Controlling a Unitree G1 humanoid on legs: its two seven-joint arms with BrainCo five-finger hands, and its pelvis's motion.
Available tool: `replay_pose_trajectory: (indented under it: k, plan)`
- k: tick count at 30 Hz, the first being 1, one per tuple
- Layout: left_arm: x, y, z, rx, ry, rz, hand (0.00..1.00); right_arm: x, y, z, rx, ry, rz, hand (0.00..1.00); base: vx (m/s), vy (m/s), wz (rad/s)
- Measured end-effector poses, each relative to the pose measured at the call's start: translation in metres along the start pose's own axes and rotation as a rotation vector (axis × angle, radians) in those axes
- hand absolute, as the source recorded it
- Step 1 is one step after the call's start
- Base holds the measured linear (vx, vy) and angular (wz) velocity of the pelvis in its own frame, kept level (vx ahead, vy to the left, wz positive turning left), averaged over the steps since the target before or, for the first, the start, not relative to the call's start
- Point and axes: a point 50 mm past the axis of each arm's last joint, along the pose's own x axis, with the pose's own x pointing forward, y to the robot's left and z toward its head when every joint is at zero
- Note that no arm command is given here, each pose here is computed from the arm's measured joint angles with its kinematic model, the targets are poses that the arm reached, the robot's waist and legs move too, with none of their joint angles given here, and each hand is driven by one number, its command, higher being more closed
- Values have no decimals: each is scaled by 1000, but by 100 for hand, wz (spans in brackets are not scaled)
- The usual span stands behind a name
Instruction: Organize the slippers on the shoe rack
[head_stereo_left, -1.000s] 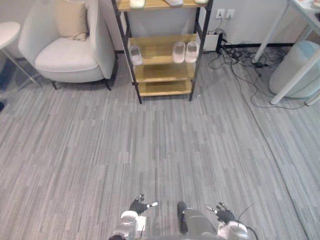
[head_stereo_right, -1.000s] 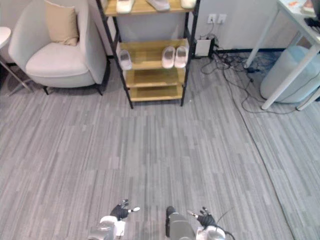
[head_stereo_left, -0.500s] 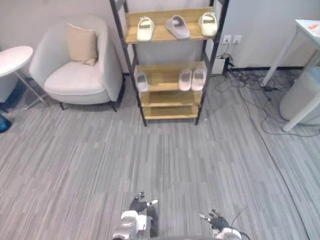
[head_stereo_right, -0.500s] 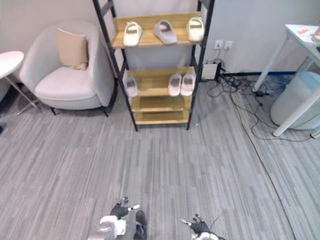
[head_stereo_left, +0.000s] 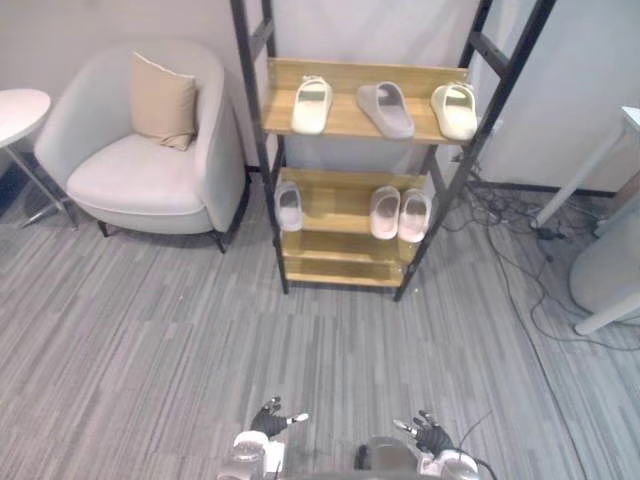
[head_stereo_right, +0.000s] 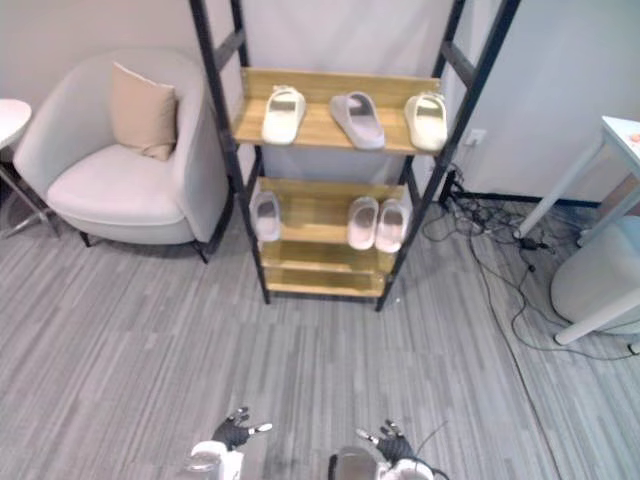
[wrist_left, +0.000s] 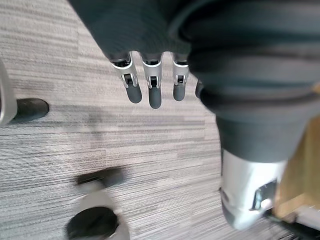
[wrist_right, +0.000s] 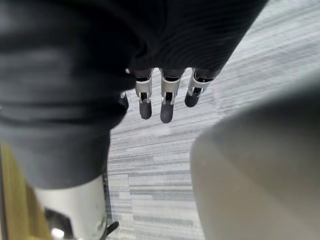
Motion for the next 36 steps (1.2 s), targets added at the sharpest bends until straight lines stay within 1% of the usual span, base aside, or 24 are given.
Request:
replay_pose_trajectory:
  k: [2,4,6,11,14,16,19,24,25,32,36]
  plan:
    - [1,-4,2,-17,-3,-6,0,1,-3,3,13,-10,-12,0,301,-174,13]
    - [1,-2,3,-86,-9,16,0,0,-3,0,7,-1,-9,0,376,-271,22]
    - [0,0,7,-143,-43,34,0,-1,4,-2,-42,0,28,0,154,-147,7]
    - [-1,1,15,-159,-87,41,0,-2,4,-5,-55,13,30,0,159,-24,-29]
    - [-1,-1,15,-135,-91,29,0,-2,3,-5,-49,13,23,0,255,133,-45]
    - [-1,-5,10,-92,-66,10,0,-4,0,-12,-52,39,15,0,384,214,-33]
    - [-1,-1,6,-69,-52,14,0,-7,5,-22,-42,71,28,0,486,198,-6]
    - [-2,6,-1,-30,-20,22,0,-6,6,-20,-76,68,45,0,351,95,5]
    - [-2,8,-3,-3,-9,20,0,-6,5,-19,-80,66,42,0,361,10,28]
    - [-2,14,-6,65,12,17,0,-4,3,-18,-67,73,38,0,245,-159,28]
    - [-2,-1,-9,55,29,-33,0,-4,-14,-12,-69,60,-8,0,159,-150,-6]
